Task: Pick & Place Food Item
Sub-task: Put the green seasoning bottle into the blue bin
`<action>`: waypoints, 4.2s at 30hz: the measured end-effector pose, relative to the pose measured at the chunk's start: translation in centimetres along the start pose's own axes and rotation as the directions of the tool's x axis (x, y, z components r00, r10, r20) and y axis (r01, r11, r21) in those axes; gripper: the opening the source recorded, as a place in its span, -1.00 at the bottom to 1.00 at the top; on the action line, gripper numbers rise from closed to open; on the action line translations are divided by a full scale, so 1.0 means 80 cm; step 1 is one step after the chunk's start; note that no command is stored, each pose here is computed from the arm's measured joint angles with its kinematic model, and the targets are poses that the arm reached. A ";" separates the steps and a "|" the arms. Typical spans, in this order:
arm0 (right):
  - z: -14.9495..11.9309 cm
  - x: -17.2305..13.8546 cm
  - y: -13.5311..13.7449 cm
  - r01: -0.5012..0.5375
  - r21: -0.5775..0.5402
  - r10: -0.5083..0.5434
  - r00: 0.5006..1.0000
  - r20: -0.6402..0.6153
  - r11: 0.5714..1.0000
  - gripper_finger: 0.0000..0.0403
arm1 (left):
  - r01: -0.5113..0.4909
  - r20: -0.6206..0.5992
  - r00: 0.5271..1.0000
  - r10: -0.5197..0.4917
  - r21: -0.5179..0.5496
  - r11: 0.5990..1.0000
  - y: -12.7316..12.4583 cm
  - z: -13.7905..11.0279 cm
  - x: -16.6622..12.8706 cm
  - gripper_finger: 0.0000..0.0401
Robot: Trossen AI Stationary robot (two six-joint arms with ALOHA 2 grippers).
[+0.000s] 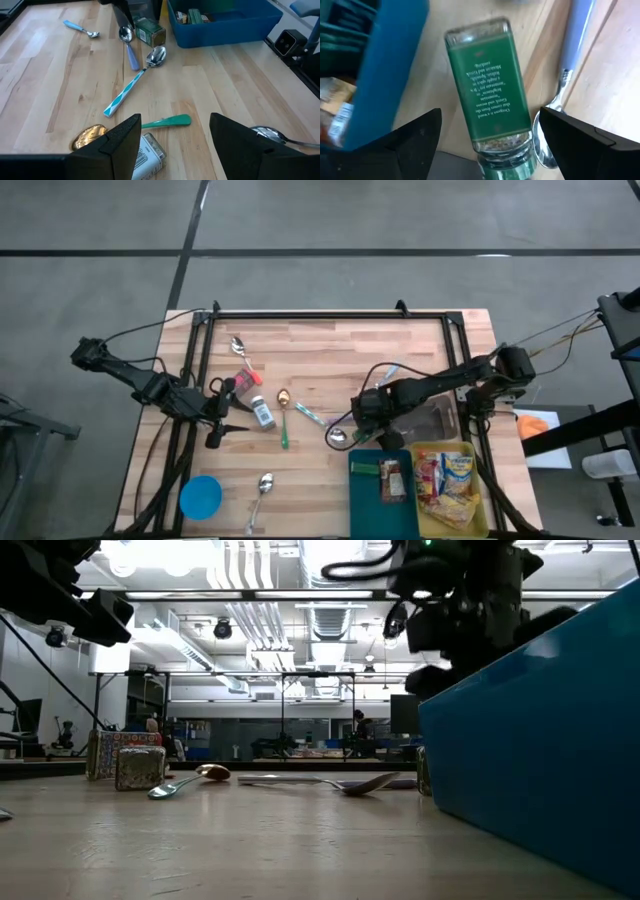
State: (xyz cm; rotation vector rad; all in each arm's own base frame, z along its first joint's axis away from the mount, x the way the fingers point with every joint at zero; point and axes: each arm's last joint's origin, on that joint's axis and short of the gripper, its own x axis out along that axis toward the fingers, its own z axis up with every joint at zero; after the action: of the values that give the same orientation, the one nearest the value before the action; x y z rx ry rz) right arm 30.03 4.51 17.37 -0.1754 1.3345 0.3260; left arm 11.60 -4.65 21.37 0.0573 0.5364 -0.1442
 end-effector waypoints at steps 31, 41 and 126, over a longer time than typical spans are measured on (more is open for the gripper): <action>-0.004 0.027 -0.003 0.024 0.014 -0.024 0.999 -0.023 1.000 0.00 | 0.000 0.000 1.000 0.000 0.000 1.000 0.000 0.000 0.000 0.20; -0.004 0.027 -0.003 0.025 0.014 -0.024 1.000 -0.020 1.000 0.06 | 0.000 0.000 1.000 0.000 0.000 1.000 0.000 0.000 0.000 0.20; 0.067 0.053 0.220 0.073 0.501 -0.051 0.997 -0.058 0.862 0.07 | 0.000 0.000 1.000 0.000 0.000 1.000 0.000 0.000 0.000 0.20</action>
State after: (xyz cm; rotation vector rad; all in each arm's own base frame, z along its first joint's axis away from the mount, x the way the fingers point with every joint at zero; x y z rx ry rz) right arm 30.02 23.28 15.52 0.2170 1.4105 -0.0908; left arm 11.60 -4.65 21.37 0.0576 0.5367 -0.1445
